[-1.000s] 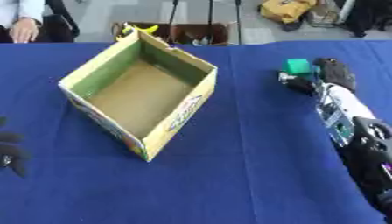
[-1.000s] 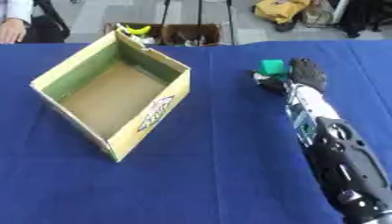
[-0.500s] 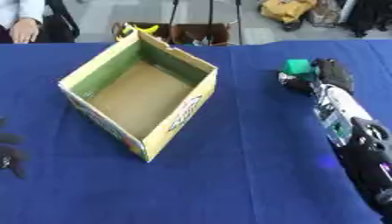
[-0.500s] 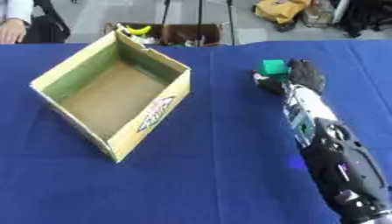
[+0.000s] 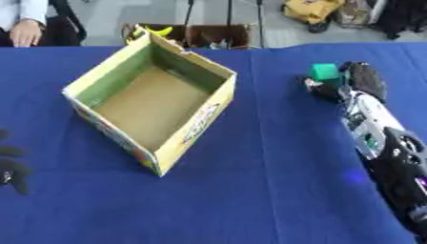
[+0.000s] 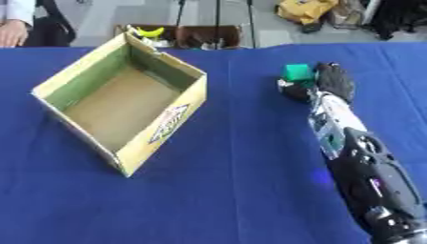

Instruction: Pick up objects on the table and place them in the box.

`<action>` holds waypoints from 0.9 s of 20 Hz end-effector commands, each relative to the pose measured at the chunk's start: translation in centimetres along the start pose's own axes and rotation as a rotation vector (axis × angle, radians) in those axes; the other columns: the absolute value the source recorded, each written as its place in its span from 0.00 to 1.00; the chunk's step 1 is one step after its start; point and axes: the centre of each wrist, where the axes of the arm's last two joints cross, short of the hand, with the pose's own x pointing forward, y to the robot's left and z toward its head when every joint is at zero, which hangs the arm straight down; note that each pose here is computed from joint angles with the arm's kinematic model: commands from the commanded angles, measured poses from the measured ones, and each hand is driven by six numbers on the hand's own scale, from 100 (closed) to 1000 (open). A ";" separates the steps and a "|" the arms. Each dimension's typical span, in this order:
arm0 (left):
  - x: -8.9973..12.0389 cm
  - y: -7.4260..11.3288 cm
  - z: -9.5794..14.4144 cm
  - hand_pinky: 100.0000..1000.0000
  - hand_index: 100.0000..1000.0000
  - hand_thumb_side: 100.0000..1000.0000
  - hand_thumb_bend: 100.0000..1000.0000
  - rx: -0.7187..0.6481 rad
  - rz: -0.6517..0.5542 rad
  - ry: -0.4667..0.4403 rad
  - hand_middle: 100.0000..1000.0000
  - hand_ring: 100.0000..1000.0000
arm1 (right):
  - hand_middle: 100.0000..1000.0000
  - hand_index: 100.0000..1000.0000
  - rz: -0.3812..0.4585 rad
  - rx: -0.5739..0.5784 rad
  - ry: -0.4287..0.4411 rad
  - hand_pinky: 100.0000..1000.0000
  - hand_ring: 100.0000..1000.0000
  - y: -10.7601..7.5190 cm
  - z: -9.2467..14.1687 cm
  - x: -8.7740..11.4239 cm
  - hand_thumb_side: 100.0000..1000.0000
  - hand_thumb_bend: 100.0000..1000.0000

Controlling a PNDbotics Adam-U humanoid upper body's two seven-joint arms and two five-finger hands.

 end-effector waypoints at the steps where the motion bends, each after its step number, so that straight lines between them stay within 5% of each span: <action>1: 0.7 0.0 -0.3 0.18 0.77 0.92 0.00 -0.001 0.002 -0.029 0.47 0.37 | 0.58 0.78 -0.019 -0.039 -0.006 0.67 0.70 -1.4 -0.4 0.2 0.68 0.46; 3: 0.7 0.0 -0.3 0.18 0.77 0.92 0.00 -0.001 0.002 -0.029 0.47 0.37 | 0.58 0.78 -0.021 -0.039 -0.006 0.67 0.70 -1.4 -0.4 0.2 0.68 0.46; 4: 0.7 0.0 -0.3 0.18 0.77 0.92 0.00 0.001 0.002 -0.029 0.47 0.37 | 0.59 0.77 -0.030 -0.027 0.001 0.65 0.70 -1.2 -0.4 0.1 0.56 0.35; 14: 0.7 -0.1 -0.3 0.18 0.77 0.92 0.00 -0.002 0.003 -0.028 0.47 0.37 | 0.61 0.78 -0.146 0.021 0.023 0.63 0.70 -1.2 -0.5 -0.2 0.40 0.00; 18: 0.7 -0.1 -0.3 0.18 0.77 0.92 0.00 -0.002 0.004 -0.028 0.47 0.37 | 0.61 0.77 -0.176 0.029 0.028 0.62 0.70 -1.1 -0.5 -0.4 0.40 0.00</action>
